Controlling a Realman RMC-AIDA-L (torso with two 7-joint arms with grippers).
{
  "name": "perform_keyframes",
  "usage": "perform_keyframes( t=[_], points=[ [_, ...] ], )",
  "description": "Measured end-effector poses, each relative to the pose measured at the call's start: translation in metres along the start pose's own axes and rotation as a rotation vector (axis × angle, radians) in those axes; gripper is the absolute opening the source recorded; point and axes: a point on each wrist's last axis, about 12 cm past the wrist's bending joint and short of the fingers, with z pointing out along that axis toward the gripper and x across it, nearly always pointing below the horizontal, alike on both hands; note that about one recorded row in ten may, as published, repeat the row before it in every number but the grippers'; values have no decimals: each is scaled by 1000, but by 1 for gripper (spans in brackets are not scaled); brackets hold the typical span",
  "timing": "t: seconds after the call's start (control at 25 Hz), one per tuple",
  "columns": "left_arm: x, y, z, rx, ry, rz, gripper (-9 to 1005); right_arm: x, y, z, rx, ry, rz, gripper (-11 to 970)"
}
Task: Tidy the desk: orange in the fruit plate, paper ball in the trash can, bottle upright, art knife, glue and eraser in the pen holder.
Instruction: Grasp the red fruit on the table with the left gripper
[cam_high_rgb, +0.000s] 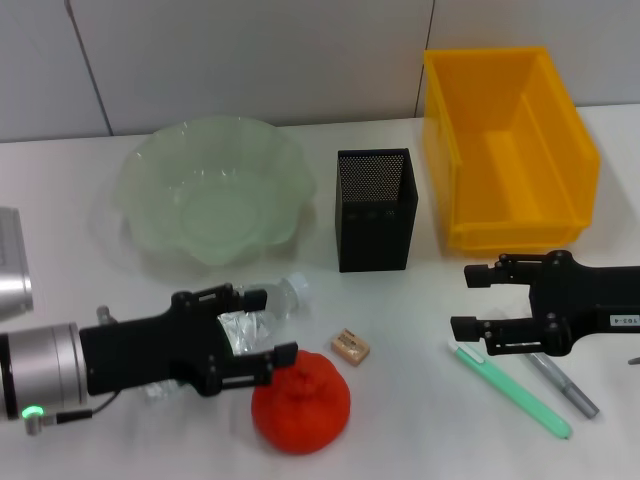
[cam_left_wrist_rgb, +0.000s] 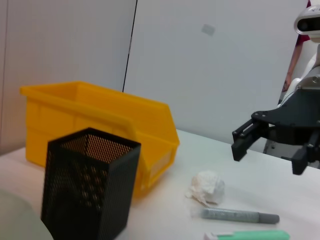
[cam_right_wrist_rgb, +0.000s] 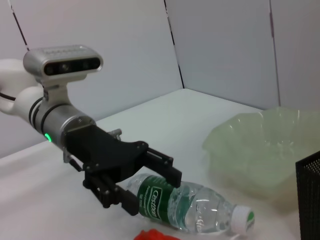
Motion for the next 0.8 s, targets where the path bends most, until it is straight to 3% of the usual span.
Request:
perform_keyframes(
  t=[0.24, 0.8],
  points=[
    [19, -10, 4, 17, 4, -29, 809, 2, 0, -2, 13, -2, 8, 762],
    [36, -20, 14, 36, 26, -55, 810, 1, -1, -1, 13, -8, 8, 762]
  ],
)
